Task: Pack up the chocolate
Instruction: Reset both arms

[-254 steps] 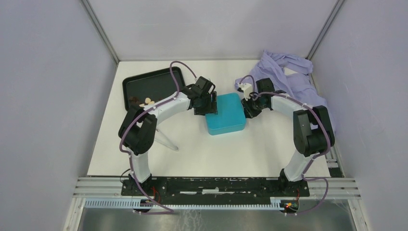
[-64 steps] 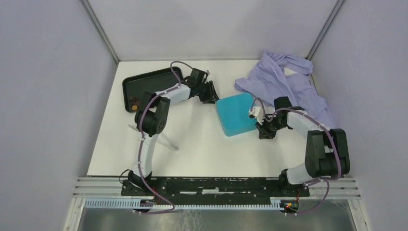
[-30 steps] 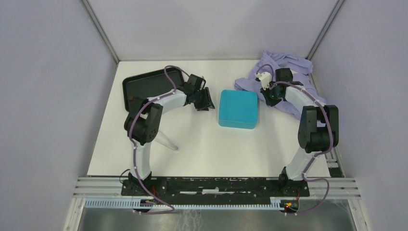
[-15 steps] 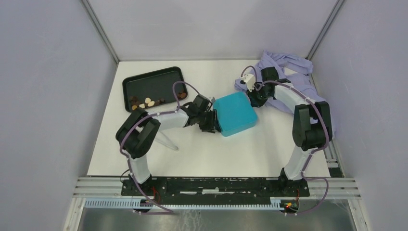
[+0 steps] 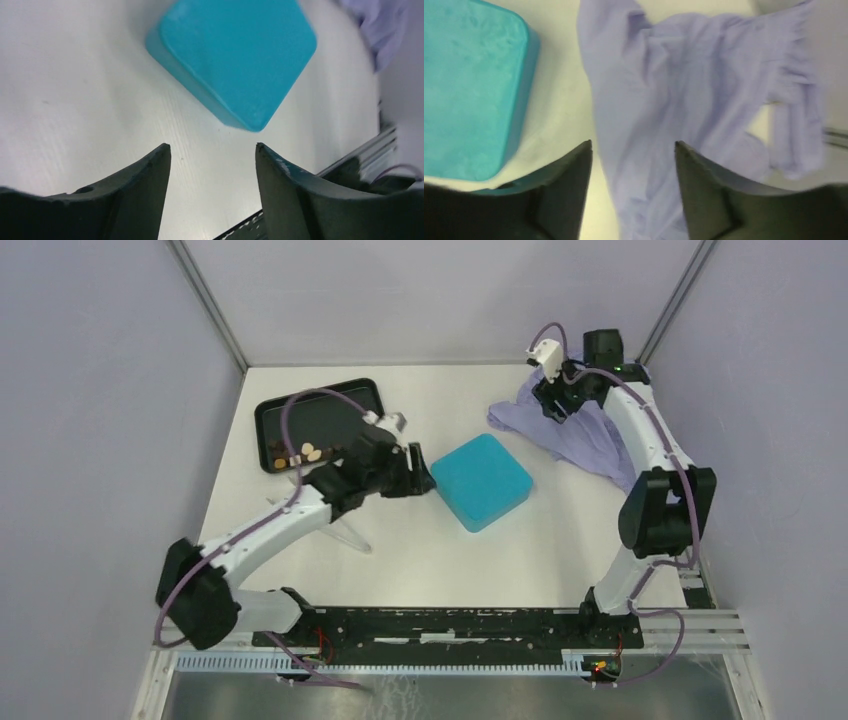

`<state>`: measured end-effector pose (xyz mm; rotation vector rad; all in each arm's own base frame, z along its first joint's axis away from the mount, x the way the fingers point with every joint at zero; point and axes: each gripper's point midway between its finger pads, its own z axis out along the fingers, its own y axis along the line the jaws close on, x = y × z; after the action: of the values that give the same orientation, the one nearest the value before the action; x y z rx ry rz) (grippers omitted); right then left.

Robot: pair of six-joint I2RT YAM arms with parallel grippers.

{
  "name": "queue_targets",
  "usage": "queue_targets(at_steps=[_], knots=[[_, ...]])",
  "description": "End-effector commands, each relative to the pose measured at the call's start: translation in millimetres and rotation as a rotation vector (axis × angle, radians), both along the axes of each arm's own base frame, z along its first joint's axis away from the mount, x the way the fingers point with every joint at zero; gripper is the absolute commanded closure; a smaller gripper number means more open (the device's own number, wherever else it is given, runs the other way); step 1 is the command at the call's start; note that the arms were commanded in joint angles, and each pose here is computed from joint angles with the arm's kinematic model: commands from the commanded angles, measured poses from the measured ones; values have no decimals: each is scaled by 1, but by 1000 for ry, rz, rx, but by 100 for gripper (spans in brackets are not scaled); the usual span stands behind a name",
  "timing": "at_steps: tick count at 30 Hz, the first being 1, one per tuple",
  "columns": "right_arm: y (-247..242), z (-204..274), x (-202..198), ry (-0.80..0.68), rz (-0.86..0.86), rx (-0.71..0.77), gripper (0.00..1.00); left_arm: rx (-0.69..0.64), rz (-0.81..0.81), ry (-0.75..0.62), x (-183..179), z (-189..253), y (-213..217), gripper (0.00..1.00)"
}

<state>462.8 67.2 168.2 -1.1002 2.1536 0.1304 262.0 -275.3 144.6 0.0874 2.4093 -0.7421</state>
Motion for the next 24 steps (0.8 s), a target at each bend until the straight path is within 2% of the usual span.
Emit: queue_targets(at_steps=[1, 2, 3, 8, 12, 18, 24], knots=[[-4, 113, -18, -286, 69, -12, 11, 35, 190, -231, 40, 93, 81, 16], [-5, 134, -19, -354, 30, 24, 2, 12, 215, -274, 46, 115, 94, 6], [-8, 151, -22, -400, -27, 68, 2, 1, 245, -319, 52, 137, 106, 1], [-16, 233, -42, -550, -259, 290, 2, -3, 283, -473, 56, 218, 127, 0], [-16, 267, -68, -632, -263, 337, 2, -47, 274, -519, 44, 250, 128, 0], [-37, 272, -90, -638, -506, 461, 2, -120, 267, -559, 29, 271, 128, 0], [-45, 267, -102, -660, -543, 447, 2, -175, 239, -586, 28, 282, 120, 0]])
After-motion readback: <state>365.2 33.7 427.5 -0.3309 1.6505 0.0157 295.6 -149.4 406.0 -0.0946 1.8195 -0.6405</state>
